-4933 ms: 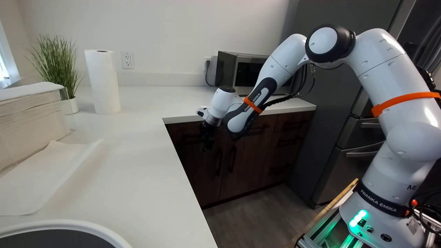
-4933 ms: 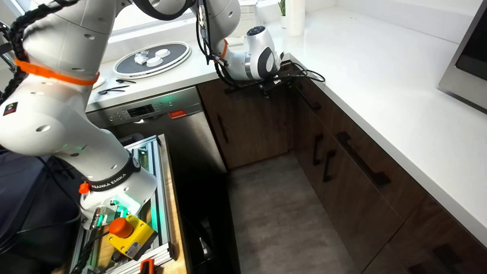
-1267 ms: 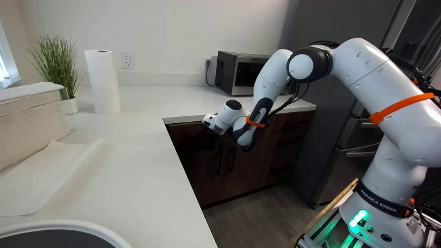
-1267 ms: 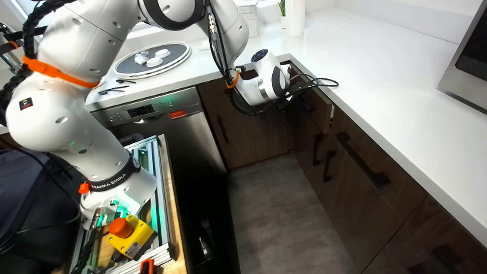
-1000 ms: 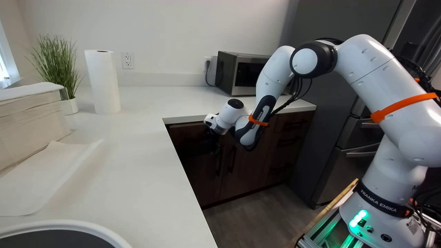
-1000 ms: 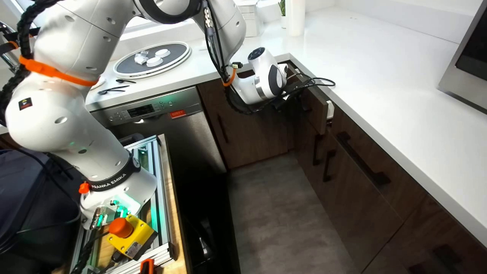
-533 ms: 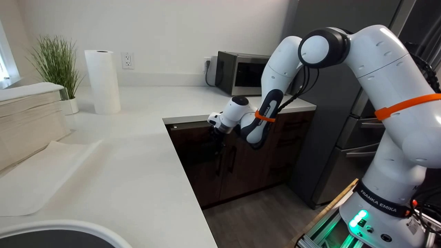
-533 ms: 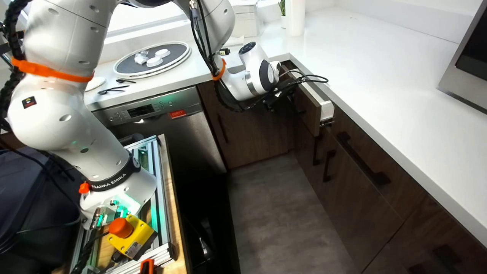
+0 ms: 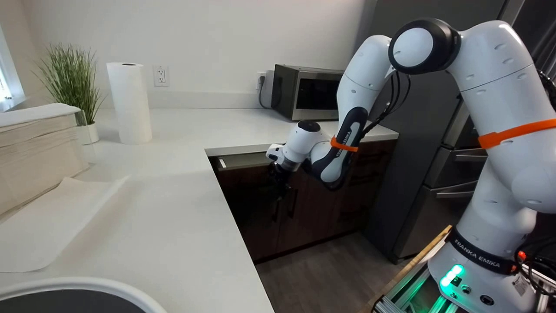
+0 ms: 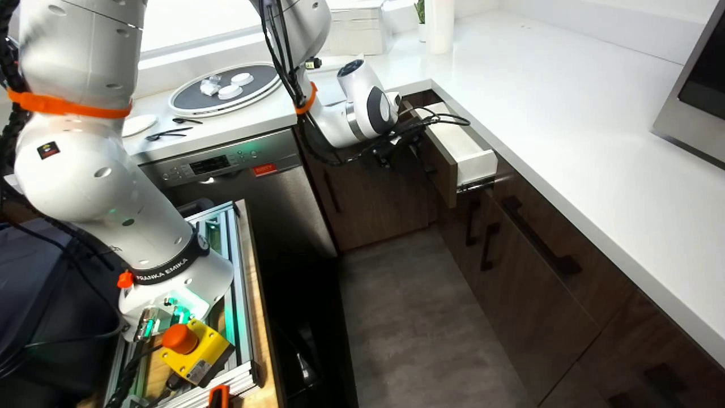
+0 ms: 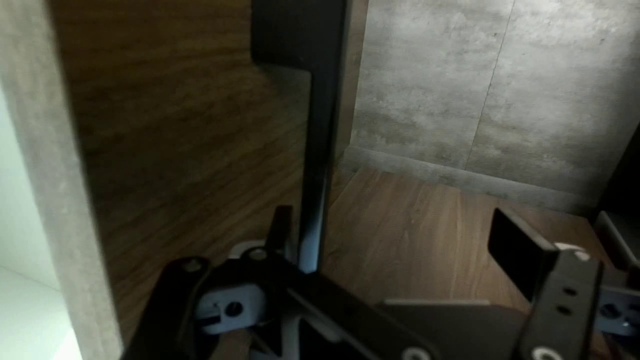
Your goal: Open the drawer
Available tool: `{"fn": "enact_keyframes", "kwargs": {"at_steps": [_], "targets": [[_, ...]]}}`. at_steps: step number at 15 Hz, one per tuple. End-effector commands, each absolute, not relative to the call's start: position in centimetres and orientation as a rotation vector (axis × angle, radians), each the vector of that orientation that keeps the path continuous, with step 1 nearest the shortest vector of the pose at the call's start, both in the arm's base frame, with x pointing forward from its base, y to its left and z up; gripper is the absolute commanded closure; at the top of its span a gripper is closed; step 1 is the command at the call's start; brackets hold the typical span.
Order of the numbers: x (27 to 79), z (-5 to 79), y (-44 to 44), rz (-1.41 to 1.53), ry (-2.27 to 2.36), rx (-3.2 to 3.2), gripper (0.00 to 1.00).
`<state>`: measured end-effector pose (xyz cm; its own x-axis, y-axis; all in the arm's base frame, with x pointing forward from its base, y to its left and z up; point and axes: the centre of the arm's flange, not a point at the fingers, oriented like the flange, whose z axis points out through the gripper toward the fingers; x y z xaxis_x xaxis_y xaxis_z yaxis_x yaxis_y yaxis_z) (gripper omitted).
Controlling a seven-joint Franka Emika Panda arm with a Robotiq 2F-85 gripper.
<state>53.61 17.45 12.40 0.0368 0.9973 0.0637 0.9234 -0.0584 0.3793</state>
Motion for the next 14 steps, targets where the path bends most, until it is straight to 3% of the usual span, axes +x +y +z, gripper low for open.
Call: {"fn": "enact_keyframes", "kwargs": {"at_steps": [1, 10, 14], "targets": [[51.0, 15.7, 17.8, 0.451, 1.925, 2.063, 0.0], [48.6, 25.4, 17.9, 0.435, 1.833, 2.328, 0.0], [51.3, 27.3, 15.7, 0.465, 1.546, 2.57, 0.0]]}}
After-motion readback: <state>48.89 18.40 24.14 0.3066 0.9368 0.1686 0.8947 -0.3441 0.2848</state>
